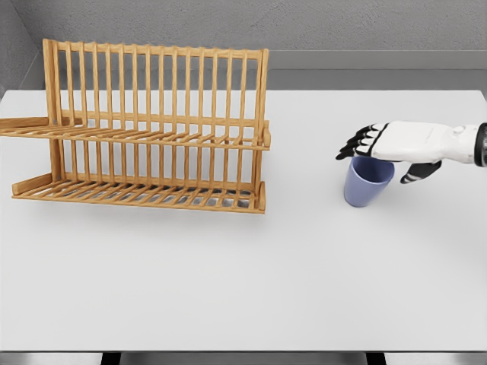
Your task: Right arm put cup on second shelf
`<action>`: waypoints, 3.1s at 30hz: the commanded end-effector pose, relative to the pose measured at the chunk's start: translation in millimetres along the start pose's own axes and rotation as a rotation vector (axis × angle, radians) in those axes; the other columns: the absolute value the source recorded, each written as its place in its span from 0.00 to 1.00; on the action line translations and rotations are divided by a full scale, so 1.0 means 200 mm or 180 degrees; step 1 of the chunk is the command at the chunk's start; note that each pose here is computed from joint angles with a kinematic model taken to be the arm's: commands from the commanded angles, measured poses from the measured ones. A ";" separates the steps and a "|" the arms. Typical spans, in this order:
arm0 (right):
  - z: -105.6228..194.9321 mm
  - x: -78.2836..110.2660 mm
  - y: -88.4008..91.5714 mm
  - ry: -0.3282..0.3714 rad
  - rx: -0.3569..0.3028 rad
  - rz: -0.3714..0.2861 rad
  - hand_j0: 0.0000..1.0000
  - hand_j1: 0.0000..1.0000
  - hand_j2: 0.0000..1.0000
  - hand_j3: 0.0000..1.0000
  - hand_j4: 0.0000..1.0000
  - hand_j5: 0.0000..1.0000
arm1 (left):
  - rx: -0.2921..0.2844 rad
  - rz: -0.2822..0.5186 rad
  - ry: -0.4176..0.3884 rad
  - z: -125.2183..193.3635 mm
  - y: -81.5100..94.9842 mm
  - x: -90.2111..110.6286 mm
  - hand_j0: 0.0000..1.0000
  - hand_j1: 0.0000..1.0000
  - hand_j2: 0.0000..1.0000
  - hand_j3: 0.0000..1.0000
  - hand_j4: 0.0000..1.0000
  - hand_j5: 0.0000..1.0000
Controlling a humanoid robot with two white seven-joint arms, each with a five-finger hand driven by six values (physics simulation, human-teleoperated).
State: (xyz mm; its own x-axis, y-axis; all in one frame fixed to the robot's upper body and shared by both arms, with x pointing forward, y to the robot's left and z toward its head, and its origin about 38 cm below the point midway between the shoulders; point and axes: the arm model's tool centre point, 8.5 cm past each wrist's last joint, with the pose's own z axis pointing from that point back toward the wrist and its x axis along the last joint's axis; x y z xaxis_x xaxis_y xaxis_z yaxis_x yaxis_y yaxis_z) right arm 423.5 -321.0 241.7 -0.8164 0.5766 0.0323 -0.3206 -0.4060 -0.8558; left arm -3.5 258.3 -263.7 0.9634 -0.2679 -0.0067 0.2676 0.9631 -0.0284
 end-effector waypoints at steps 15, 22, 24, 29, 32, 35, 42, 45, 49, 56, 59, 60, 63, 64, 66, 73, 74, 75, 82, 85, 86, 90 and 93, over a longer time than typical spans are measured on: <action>-0.07 0.03 0.05 -0.0102 0.0063 -0.0066 0.99 0.99 0.99 0.99 0.99 0.99 | -0.0002 -0.0001 0.0005 0.00 0.00 -0.01 1.00 1.00 1.00 1.00 1.00 1.00; -0.08 0.03 0.06 -0.0108 0.0084 -0.0081 0.88 0.88 0.88 0.88 0.88 0.88 | -0.0001 -0.0001 0.0001 0.00 0.00 0.00 1.00 1.00 1.00 1.00 1.00 1.00; -0.06 -0.02 0.08 -0.0022 0.0100 -0.0144 0.89 0.89 0.89 0.89 0.89 0.89 | -0.0002 -0.0001 0.0005 0.00 0.00 -0.01 1.00 1.00 1.00 1.00 1.00 1.00; -0.07 -0.04 0.08 -0.0002 0.0086 -0.0173 0.90 0.90 0.90 0.90 0.90 0.90 | 0.0000 0.0003 0.0000 0.00 0.00 0.00 1.00 1.00 1.00 1.00 1.00 1.00; -0.10 -0.05 0.08 0.0001 0.0064 -0.0220 0.90 0.90 0.90 0.90 0.90 0.90 | -0.0001 -0.0001 0.0001 0.00 0.00 0.00 1.00 1.00 1.00 1.00 1.00 1.00; -0.10 -0.05 0.08 -0.0002 0.0063 -0.0216 0.90 0.90 0.90 0.90 0.90 0.90 | -0.0001 -0.0001 0.0001 0.00 0.00 0.00 1.00 1.00 1.00 1.00 1.00 1.00; -0.10 -0.04 0.08 -0.0015 0.0064 -0.0207 0.66 0.66 0.66 0.66 0.66 0.66 | -0.0002 -0.0001 0.0005 0.00 0.00 -0.01 1.00 1.00 1.00 1.00 1.00 1.00; -0.10 -0.04 0.08 -0.0018 0.0062 -0.0204 0.65 0.65 0.65 0.65 0.65 0.65 | -0.0002 -0.0001 0.0005 0.00 0.00 -0.01 1.00 1.00 1.00 1.00 1.00 1.00; -0.09 -0.05 0.03 0.0011 0.0004 -0.0158 0.64 0.64 0.64 0.64 0.64 0.64 | -0.0001 -0.0001 0.0001 0.00 0.00 0.00 1.00 1.00 1.00 1.00 1.00 1.00; -0.06 -0.07 -0.06 0.0046 -0.0082 -0.0068 0.65 0.65 0.65 0.65 0.65 0.65 | -0.0001 -0.0001 0.0001 0.00 0.00 0.00 1.00 1.00 1.00 1.00 1.00 1.00; -0.04 -0.08 -0.12 0.0064 -0.0133 -0.0012 0.65 0.65 0.65 0.65 0.65 0.65 | -0.0001 -0.0001 0.0001 0.00 0.00 0.00 1.00 1.00 1.00 1.00 1.00 1.00; -0.04 -0.08 -0.14 0.0071 -0.0147 0.0006 0.65 0.65 0.65 0.65 0.65 0.65 | -0.0001 -0.0001 0.0001 0.00 0.00 0.00 1.00 1.00 1.00 1.00 1.00 1.00; -0.01 -0.09 -0.20 0.0119 -0.0236 0.0052 0.65 0.65 0.65 0.65 0.65 0.65 | -0.0001 -0.0001 0.0001 0.00 0.00 0.00 1.00 1.00 1.00 1.00 1.00 1.00; 0.01 -0.10 -0.21 0.0139 -0.0273 0.0063 0.65 0.65 0.65 0.65 0.65 0.65 | 0.0000 0.0003 0.0000 0.00 0.00 0.00 1.00 1.00 1.00 1.00 1.00 1.00; 0.03 -0.10 -0.27 0.0157 -0.0379 0.0103 0.65 0.65 0.65 0.65 0.65 0.65 | -0.0001 -0.0001 0.0001 0.00 0.00 0.00 1.00 1.00 1.00 1.00 1.00 1.00; 0.06 0.00 -0.46 0.0050 -0.0641 0.0391 0.65 0.65 0.65 0.65 0.65 0.65 | -0.0001 -0.0001 0.0001 0.00 0.00 0.00 1.00 1.00 1.00 1.00 1.00 1.00; 0.07 0.00 -0.47 0.0057 -0.0655 0.0410 0.65 0.65 0.65 0.65 0.65 0.65 | 0.0000 0.0003 0.0000 0.00 0.00 0.00 1.00 1.00 1.00 1.00 1.00 1.00; 0.07 0.01 -0.50 0.0047 -0.0676 0.0455 0.65 0.65 0.65 0.65 0.65 0.65 | -0.0001 -0.0001 0.0001 0.00 0.00 0.00 1.00 1.00 1.00 1.00 1.00 1.00; 0.10 0.12 -0.61 -0.0069 -0.0831 0.0708 0.65 0.65 0.65 0.65 0.65 0.65 | -0.0001 -0.0001 0.0001 0.00 0.00 0.00 1.00 1.00 1.00 1.00 1.00 1.00; 0.09 0.17 -0.64 -0.0138 -0.0885 0.0772 0.65 0.65 0.65 0.65 0.65 0.65 | -0.0001 -0.0001 0.0001 0.00 0.00 0.00 1.00 1.00 1.00 1.00 1.00 1.00; 0.10 0.17 -0.65 -0.0133 -0.0907 0.0784 0.65 0.65 0.65 0.65 0.65 0.65 | -0.0001 -0.0001 0.0001 0.00 0.00 0.00 1.00 1.00 1.00 1.00 1.00 1.00; 0.06 0.27 -0.72 -0.0293 -0.1013 0.0948 0.65 0.65 0.65 0.65 0.65 0.65 | -0.0001 -0.0001 0.0001 0.00 0.00 0.00 1.00 1.00 1.00 1.00 1.00 1.00; 0.03 0.35 -0.76 -0.0425 -0.1072 0.1051 0.65 0.65 0.65 0.65 0.65 0.65 | -0.0001 -0.0001 0.0001 0.00 0.00 0.00 1.00 1.00 1.00 1.00 1.00 1.00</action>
State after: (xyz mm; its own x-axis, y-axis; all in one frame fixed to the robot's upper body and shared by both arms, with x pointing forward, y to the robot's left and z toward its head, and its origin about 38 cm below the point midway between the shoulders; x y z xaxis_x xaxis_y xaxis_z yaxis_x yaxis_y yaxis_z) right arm 417.1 -234.9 375.1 -0.8993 0.3787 -0.2186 0.1031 -0.3022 -0.9476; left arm -4.5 258.4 -263.7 0.9634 -0.2680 -0.0082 0.2676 0.9631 -0.0288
